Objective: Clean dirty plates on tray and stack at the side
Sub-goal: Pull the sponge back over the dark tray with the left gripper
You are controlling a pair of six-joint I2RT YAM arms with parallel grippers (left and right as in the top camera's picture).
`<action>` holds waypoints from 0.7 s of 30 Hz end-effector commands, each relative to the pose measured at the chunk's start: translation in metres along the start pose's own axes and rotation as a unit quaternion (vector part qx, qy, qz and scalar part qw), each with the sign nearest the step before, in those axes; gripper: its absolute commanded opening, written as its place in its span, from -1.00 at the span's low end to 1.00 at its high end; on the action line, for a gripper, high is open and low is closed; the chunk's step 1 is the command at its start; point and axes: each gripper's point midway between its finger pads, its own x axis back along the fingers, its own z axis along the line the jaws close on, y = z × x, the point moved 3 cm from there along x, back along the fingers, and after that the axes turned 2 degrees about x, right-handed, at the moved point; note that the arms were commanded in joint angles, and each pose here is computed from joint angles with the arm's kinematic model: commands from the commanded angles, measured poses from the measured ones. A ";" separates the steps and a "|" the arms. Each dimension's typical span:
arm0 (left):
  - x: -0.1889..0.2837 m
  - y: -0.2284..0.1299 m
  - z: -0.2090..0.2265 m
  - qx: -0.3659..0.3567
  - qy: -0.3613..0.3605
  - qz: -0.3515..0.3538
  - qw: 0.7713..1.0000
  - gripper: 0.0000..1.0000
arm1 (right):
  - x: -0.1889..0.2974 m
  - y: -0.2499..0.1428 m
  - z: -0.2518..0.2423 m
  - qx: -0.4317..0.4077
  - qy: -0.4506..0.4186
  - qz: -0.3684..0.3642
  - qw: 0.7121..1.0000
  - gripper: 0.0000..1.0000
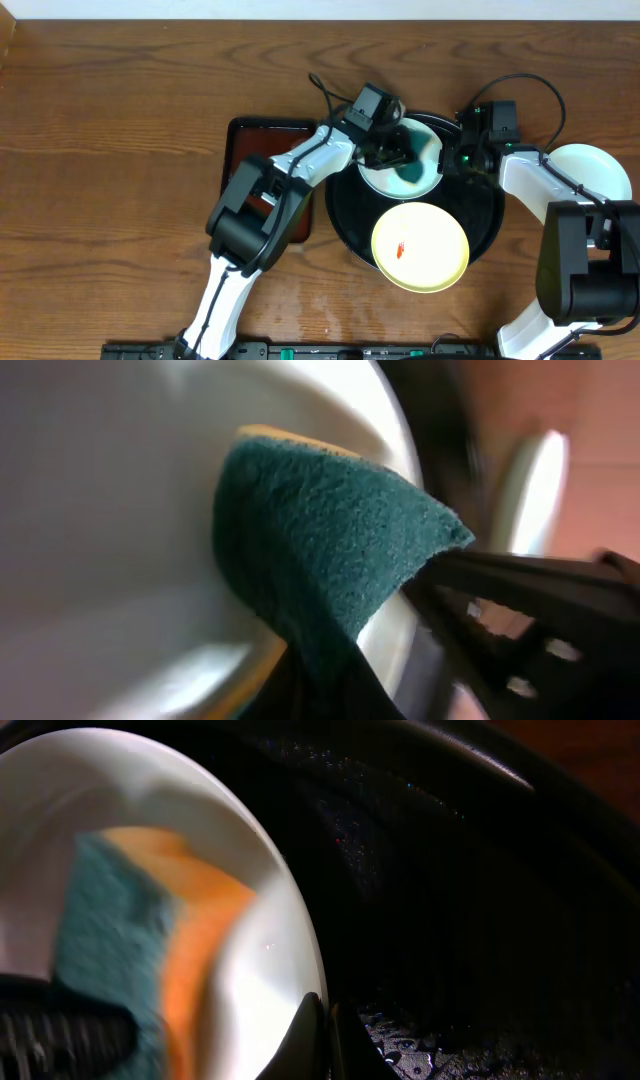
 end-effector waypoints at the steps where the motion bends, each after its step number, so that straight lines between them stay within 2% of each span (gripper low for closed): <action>1: 0.014 -0.004 -0.025 0.015 -0.066 0.038 0.997 -0.85 | -0.006 -0.002 0.000 0.003 0.004 0.008 1.000 -0.98; 6: 0.079 0.032 -0.055 -0.016 -0.082 -0.042 0.996 -0.85 | -0.006 -0.002 0.000 0.003 0.005 0.008 1.000 -0.97; 10: 0.140 0.053 -0.048 -0.019 -0.035 -0.114 0.993 -0.85 | -0.006 -0.002 0.000 0.003 0.005 0.009 1.000 -0.85; 13: 0.186 0.055 -0.030 -0.022 0.024 -0.146 0.989 -0.85 | -0.006 -0.002 0.000 0.003 0.005 0.008 1.000 -0.74; 17: 0.235 0.041 0.003 -0.025 0.117 -0.150 0.982 -0.84 | -0.006 -0.002 0.000 0.003 0.005 0.008 1.000 -0.65; 19: 0.256 0.029 0.028 -0.013 0.187 -0.145 0.972 -0.85 | -0.006 -0.002 0.000 0.003 0.005 0.008 1.000 -0.65; 21: 0.277 0.017 0.059 0.014 0.278 -0.138 0.950 -0.85 | -0.006 -0.002 0.000 0.003 0.005 0.008 1.000 -0.69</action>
